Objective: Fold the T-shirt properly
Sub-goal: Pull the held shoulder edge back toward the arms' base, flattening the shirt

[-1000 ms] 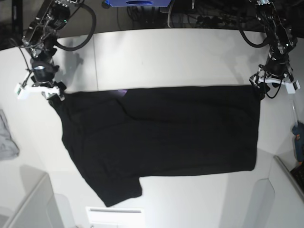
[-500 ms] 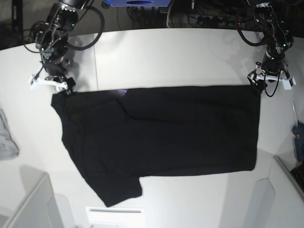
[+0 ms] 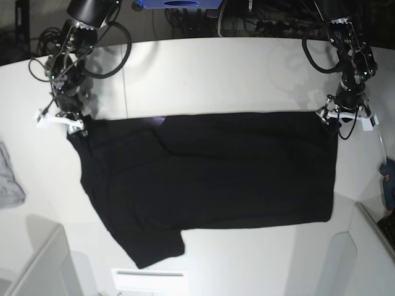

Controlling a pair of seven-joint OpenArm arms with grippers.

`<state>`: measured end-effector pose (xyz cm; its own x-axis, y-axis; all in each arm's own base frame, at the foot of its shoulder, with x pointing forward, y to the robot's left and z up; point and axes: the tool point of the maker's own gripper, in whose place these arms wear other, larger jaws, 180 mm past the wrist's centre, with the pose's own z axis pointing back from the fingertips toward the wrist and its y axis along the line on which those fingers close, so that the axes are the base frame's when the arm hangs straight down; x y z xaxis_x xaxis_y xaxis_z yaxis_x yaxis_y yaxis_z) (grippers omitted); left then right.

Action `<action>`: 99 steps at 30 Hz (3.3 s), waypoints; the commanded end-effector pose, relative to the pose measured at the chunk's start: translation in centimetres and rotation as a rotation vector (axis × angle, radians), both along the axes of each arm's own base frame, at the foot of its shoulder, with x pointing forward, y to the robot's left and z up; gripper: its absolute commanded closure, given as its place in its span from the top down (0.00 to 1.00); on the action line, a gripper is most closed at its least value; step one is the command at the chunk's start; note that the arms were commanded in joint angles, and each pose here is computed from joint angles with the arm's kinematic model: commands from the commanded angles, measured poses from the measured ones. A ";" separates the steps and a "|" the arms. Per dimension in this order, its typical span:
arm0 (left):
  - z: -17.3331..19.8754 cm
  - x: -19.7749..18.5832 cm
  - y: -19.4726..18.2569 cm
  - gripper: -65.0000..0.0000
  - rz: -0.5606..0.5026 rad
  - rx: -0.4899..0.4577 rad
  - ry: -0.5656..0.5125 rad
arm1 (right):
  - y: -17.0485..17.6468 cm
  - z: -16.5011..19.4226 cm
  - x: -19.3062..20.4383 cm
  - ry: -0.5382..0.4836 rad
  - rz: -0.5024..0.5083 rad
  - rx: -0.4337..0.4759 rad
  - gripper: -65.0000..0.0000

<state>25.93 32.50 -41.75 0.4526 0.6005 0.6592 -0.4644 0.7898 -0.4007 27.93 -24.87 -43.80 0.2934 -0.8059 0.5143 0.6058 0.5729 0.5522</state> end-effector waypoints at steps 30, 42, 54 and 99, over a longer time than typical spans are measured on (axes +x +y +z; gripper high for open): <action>-1.9 0.2 -0.9 0.00 -0.050 -0.031 0.088 | -1.7 -1.0 0.7 0.033 -0.030 -0.011 0.00; -0.8 -1.6 -0.6 0.00 -0.111 0.002 0.133 | -1.9 1.7 -1.0 0.013 0.012 -0.057 0.00; -0.8 -5.0 -1.3 0.00 -0.147 0.031 0.178 | -2.1 2.5 -5.6 0.059 0.037 -0.117 0.00; -2.0 -15.7 -0.5 0.00 -0.159 0.072 0.378 | -1.2 2.0 -15.8 0.200 0.072 -0.094 0.00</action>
